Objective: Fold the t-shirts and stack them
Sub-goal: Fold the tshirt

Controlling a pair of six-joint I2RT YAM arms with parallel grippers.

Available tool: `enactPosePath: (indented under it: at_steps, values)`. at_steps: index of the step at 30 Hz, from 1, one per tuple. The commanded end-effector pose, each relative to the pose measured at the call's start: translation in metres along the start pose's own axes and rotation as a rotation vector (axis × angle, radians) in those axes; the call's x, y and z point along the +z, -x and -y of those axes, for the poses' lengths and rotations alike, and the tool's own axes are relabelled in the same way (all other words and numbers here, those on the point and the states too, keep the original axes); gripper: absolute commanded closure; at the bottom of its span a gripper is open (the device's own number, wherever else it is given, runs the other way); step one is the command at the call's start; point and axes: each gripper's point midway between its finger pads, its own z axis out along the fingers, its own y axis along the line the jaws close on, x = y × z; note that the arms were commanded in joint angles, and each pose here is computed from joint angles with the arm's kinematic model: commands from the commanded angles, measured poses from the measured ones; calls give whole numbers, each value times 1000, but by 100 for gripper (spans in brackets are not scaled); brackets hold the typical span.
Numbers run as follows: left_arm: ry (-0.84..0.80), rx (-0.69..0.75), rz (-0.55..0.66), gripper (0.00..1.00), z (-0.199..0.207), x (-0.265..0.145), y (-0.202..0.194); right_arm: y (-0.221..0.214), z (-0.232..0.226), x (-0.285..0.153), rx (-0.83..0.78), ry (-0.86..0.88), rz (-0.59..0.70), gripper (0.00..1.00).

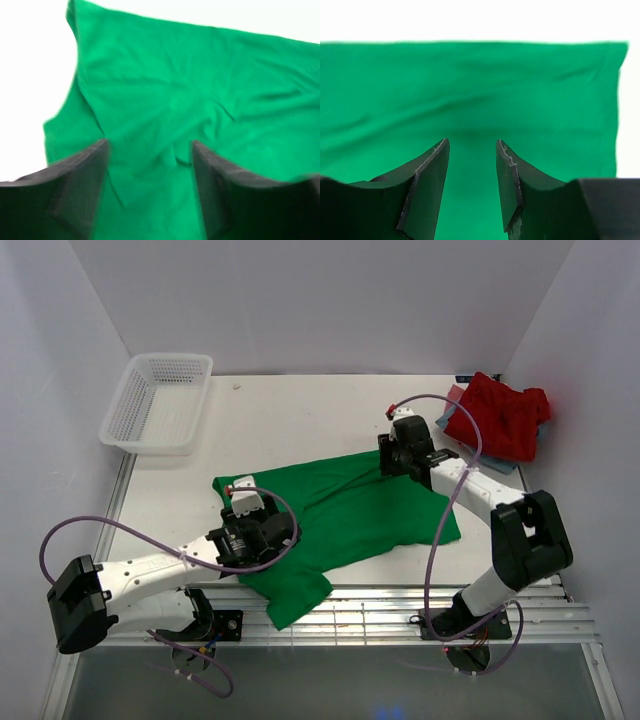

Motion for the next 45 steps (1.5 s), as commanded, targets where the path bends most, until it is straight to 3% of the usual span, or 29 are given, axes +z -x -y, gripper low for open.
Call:
enactPosePath:
  at_steps: [1, 5, 7, 10, 23, 45]
  values:
    - [99, 71, 137, 30, -10, 16, 34, 29, 27, 27, -27, -143, 47, 52]
    - [74, 124, 127, 53, -19, 59, 32, 31, 40, 50, -53, -211, 20, 52]
    - [34, 64, 119, 58, -22, 77, 38, 32, 47, 58, -61, -241, 14, 52]
    - [51, 89, 87, 63, -32, 101, 37, 34, 59, 66, -83, -272, 6, 52]
    - [56, 166, -54, 66, -22, 150, 18, 20, 74, 89, -92, -287, -47, 52]
    - [78, 165, -102, 72, -26, 162, 16, 19, 117, 90, -38, -359, -60, 53]
